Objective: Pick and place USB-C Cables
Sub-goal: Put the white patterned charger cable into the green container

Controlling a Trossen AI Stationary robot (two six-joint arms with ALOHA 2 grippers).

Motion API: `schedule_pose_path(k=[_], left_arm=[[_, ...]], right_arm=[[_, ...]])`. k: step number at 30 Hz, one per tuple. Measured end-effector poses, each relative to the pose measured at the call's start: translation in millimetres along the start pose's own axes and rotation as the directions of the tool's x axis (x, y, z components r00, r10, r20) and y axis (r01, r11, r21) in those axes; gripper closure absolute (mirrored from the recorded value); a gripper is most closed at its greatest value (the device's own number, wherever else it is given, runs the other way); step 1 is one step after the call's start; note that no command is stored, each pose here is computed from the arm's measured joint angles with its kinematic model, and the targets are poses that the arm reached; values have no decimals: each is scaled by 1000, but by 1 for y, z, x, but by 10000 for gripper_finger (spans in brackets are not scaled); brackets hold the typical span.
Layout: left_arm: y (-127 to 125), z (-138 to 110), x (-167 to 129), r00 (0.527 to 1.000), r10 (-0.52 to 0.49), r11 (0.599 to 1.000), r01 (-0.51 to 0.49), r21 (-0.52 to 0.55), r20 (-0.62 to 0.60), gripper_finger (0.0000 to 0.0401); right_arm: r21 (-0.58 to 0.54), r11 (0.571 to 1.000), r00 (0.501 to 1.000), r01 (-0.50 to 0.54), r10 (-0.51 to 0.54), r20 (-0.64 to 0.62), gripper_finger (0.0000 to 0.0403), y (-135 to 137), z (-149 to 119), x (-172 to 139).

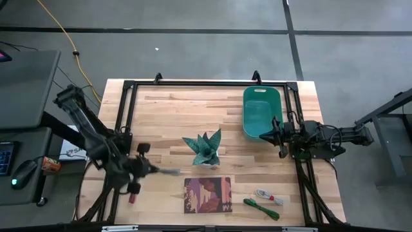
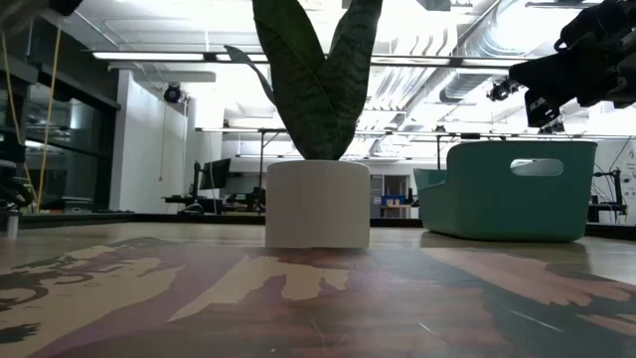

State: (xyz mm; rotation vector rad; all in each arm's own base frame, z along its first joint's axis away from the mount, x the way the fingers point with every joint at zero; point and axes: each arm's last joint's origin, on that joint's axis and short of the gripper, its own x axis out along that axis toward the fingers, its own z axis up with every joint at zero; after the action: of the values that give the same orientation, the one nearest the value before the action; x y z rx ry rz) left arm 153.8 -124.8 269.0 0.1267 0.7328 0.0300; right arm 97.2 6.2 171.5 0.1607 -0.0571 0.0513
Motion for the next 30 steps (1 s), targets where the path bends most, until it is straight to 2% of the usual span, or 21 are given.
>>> schedule_pose_path(k=[6,10,14,19,24,30], left_arm=[[43,20,-27,967,108,993,-116,21,231,401],[69,34,-42,914,165,984,-180,5,371,401],[90,38,-46,843,171,979,-202,6,510,401],[112,23,-33,759,188,977,-208,-42,623,401],[132,-5,-4,719,188,982,-162,-102,670,401],[148,-22,12,687,154,987,-80,-137,710,401]], right_arm=[[1,999,999,33,-33,30,402,-1,3,0],[-6,999,999,39,-38,30,402,-1,2,0],[-7,999,999,39,-39,28,402,-1,2,0],[-7,999,999,39,-39,26,402,-1,2,0],[-8,999,999,39,-38,26,402,-1,2,0],[-8,999,999,37,-37,26,402,-1,2,0]])
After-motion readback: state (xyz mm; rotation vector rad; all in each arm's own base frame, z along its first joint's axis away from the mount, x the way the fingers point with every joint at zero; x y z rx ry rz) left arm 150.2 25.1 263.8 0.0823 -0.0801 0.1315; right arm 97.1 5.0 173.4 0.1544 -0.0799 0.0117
